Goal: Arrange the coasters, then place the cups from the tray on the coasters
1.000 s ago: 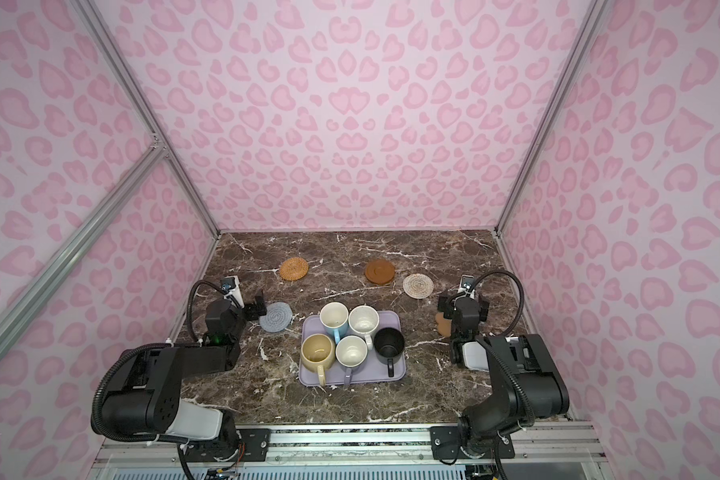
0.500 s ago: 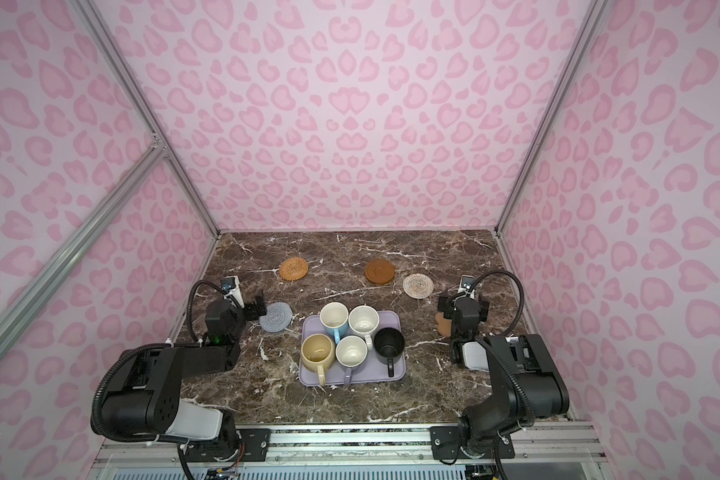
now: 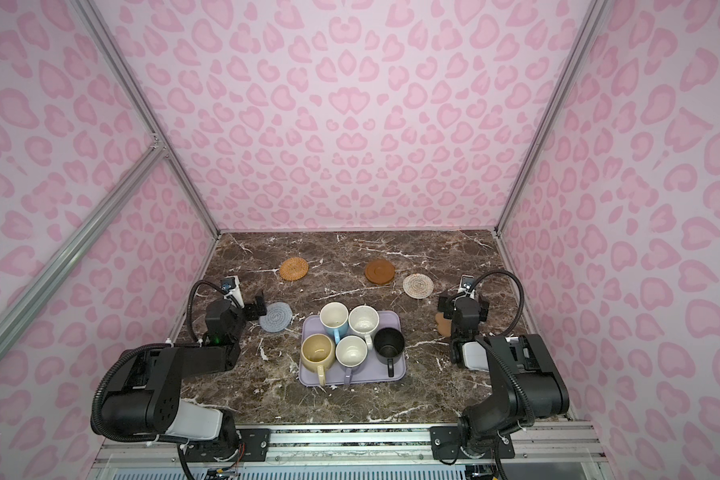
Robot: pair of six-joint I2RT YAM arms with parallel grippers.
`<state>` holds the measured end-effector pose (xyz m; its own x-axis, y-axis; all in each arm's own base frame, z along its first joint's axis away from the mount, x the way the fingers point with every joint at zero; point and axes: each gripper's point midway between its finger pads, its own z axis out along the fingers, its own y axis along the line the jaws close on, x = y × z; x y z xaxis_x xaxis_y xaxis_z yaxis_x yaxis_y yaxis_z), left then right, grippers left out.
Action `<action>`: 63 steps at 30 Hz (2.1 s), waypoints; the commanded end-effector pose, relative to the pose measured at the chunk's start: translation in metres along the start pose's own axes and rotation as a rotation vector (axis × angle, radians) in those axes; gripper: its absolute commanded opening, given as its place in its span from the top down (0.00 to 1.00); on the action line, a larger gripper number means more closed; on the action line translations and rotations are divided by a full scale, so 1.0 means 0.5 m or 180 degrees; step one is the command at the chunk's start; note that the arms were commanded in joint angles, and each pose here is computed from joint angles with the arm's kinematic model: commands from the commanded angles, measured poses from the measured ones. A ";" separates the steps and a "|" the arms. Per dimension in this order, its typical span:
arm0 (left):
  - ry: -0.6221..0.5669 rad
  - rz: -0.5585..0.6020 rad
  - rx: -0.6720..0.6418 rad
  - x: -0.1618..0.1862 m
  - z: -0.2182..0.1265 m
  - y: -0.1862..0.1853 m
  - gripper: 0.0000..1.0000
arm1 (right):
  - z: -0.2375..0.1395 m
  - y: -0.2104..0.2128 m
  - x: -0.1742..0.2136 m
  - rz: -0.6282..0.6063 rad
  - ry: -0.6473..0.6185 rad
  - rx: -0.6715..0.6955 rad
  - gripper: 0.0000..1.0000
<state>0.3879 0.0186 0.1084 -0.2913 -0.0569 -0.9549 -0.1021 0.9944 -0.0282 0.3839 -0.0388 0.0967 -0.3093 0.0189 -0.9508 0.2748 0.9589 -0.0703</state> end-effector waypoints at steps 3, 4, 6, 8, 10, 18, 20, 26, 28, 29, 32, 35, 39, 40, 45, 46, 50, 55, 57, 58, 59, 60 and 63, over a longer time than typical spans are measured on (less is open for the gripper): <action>-0.0087 0.0011 0.0022 -0.013 -0.002 -0.002 0.03 | -0.001 0.000 -0.007 0.0028 -0.0056 -0.0005 0.00; -0.0092 0.0009 0.0023 -0.015 -0.002 -0.002 0.03 | -0.001 0.000 -0.008 0.0028 -0.0058 -0.0005 0.00; -0.0094 0.0008 0.0019 -0.015 -0.002 -0.001 0.03 | -0.001 0.000 -0.008 0.0028 -0.0057 -0.0004 0.00; -0.0099 0.0014 0.0022 -0.015 -0.003 -0.002 0.03 | -0.001 0.000 -0.008 0.0028 -0.0059 -0.0006 0.00; -0.0096 0.0016 0.0018 -0.014 -0.004 -0.001 0.03 | -0.001 0.001 -0.009 0.0029 -0.0063 -0.0007 0.00; -0.0214 0.0090 0.0131 -0.066 -0.043 -0.018 0.03 | -0.025 0.004 -0.049 0.0002 -0.0124 -0.0102 0.00; -0.0293 0.0047 0.0095 -0.090 -0.066 -0.014 0.03 | -0.035 0.014 -0.066 -0.0089 0.0002 -0.0211 0.00; -0.0576 -0.0168 0.0503 -0.183 -0.130 -0.058 0.03 | -0.098 0.050 -0.153 -0.0109 -0.0012 -0.0672 0.00; -0.0881 -0.0423 0.0818 -0.235 -0.169 -0.084 0.03 | -0.124 0.045 -0.191 0.0195 -0.0124 -0.0690 0.00; -0.0888 -0.0814 0.0758 -0.253 -0.177 -0.071 0.03 | -0.134 0.023 -0.208 0.0572 -0.0155 -0.0539 0.00; -0.0695 -0.1119 0.0634 -0.270 -0.172 -0.061 0.03 | -0.173 0.029 -0.265 0.1002 -0.0380 -0.0755 0.00; -0.0792 -0.1513 0.0779 -0.295 -0.180 -0.067 0.03 | -0.211 0.052 -0.283 0.1346 -0.0377 -0.1109 0.00; -0.0440 -0.1597 0.0786 -0.305 -0.157 -0.081 0.04 | -0.250 0.105 -0.303 0.1328 -0.0456 -0.1727 0.00; -0.0411 -0.1515 0.0978 -0.309 -0.154 -0.103 0.03 | -0.251 0.122 -0.302 0.1325 -0.0410 -0.1870 0.00; 0.0287 -0.1367 0.0818 -0.257 -0.089 -0.144 0.03 | -0.209 0.195 -0.275 0.0961 0.0052 -0.1934 0.01; 0.0442 -0.1258 0.0661 -0.241 -0.075 -0.150 0.03 | -0.200 0.216 -0.266 0.0838 0.0143 -0.1910 0.02; 0.1096 -0.1109 0.0387 -0.178 -0.003 -0.165 0.03 | -0.179 0.312 -0.242 0.0319 0.0430 -0.1916 0.03; 0.1481 -0.0953 0.0265 -0.122 0.075 -0.190 0.01 | -0.152 0.417 -0.228 -0.0048 0.0658 -0.2132 0.06; 0.1611 -0.0885 0.0252 -0.106 0.102 -0.202 0.03 | -0.149 0.459 -0.226 -0.0144 0.0760 -0.2325 0.08; 0.1708 -0.0834 0.0217 -0.091 0.119 -0.208 0.05 | -0.148 0.479 -0.224 -0.0195 0.0804 -0.2388 0.08; 0.1809 -0.0766 0.0155 -0.075 0.135 -0.209 0.07 | -0.148 0.498 -0.221 -0.0256 0.0838 -0.2424 0.09; 0.1892 -0.0703 0.0099 -0.065 0.148 -0.211 0.08 | -0.144 0.511 -0.217 -0.0311 0.0867 -0.2398 0.09; 0.2150 -0.0515 -0.0059 -0.030 0.192 -0.214 0.11 | -0.130 0.540 -0.201 -0.0514 0.1020 -0.2218 0.11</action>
<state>0.5011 -0.0864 0.1227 -0.7282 -0.3019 -0.6153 -0.1825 0.9508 -0.2505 0.4301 0.2375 0.2119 -0.5257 -0.0855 -0.8463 -0.4186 0.8921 0.1699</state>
